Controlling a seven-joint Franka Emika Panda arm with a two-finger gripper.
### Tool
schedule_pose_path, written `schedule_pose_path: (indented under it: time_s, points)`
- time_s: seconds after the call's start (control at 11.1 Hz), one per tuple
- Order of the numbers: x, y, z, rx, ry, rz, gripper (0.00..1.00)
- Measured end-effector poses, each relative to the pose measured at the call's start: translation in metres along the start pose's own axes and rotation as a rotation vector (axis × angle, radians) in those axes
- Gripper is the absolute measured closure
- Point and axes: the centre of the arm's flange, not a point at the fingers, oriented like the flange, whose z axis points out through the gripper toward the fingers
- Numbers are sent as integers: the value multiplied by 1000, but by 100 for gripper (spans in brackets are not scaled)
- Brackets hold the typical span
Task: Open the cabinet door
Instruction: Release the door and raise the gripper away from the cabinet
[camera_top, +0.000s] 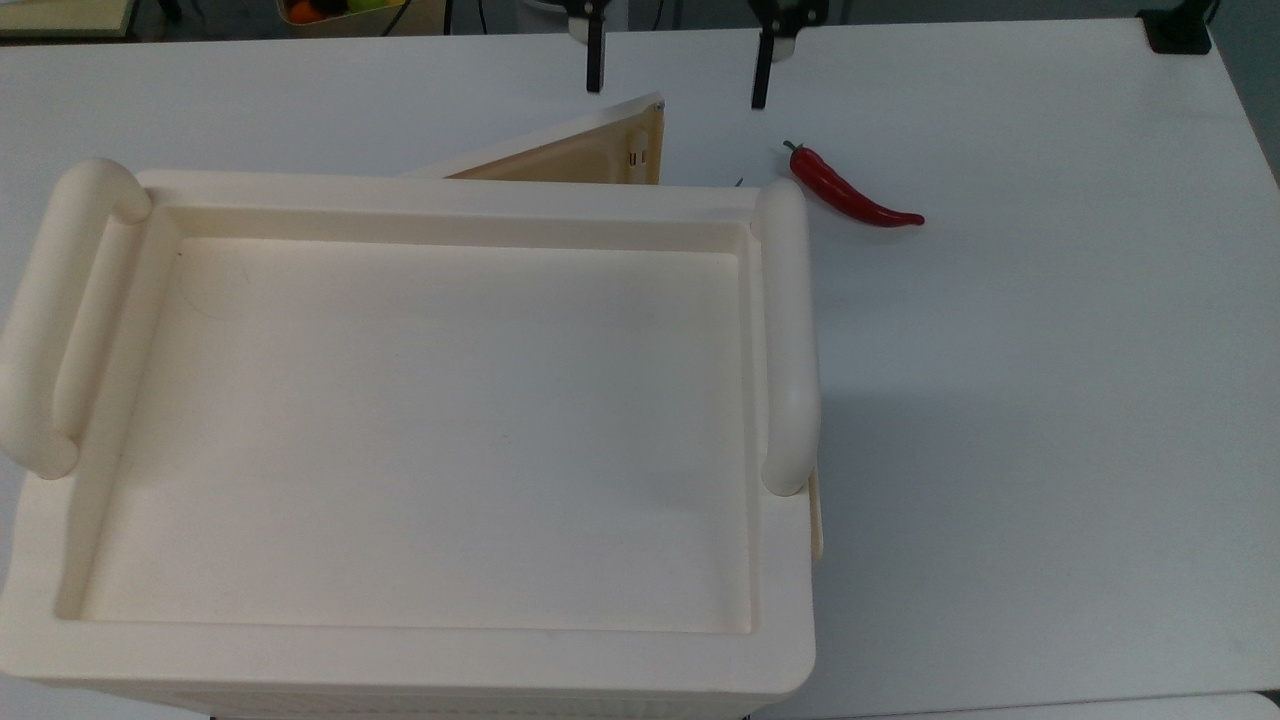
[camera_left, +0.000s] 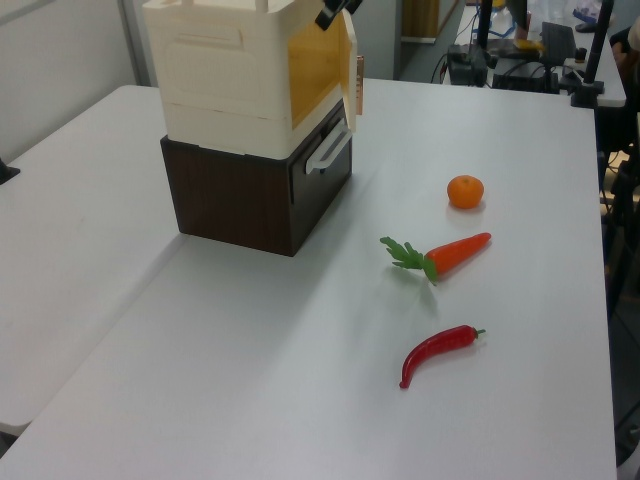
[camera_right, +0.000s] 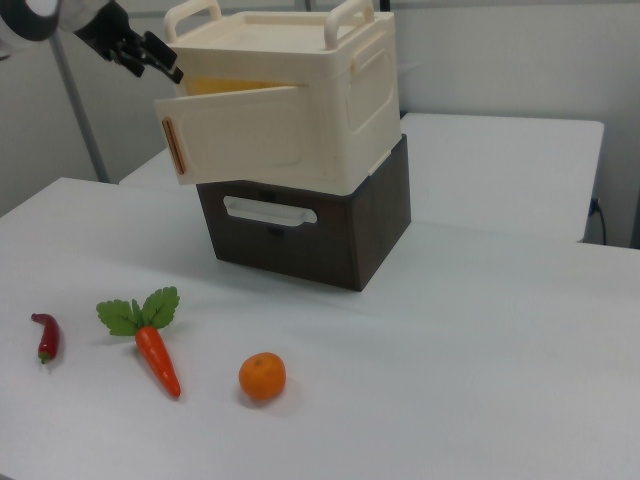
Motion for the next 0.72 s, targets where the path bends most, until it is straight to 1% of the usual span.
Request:
schedule_pose_path:
  time_s: [0.18, 0.36, 0.45, 0.54, 0.72]
  points:
    - [-3, -5, 25, -2, -18, -10, 0]
    - [-4, -3, 31, -6, -25, -9, 0]
    - [-5, 2, 31, -18, -39, -8, 0]
    - [-7, 11, 29, -42, -77, -26, 0]
    - [-12, 42, 12, -95, -185, -108, 0]
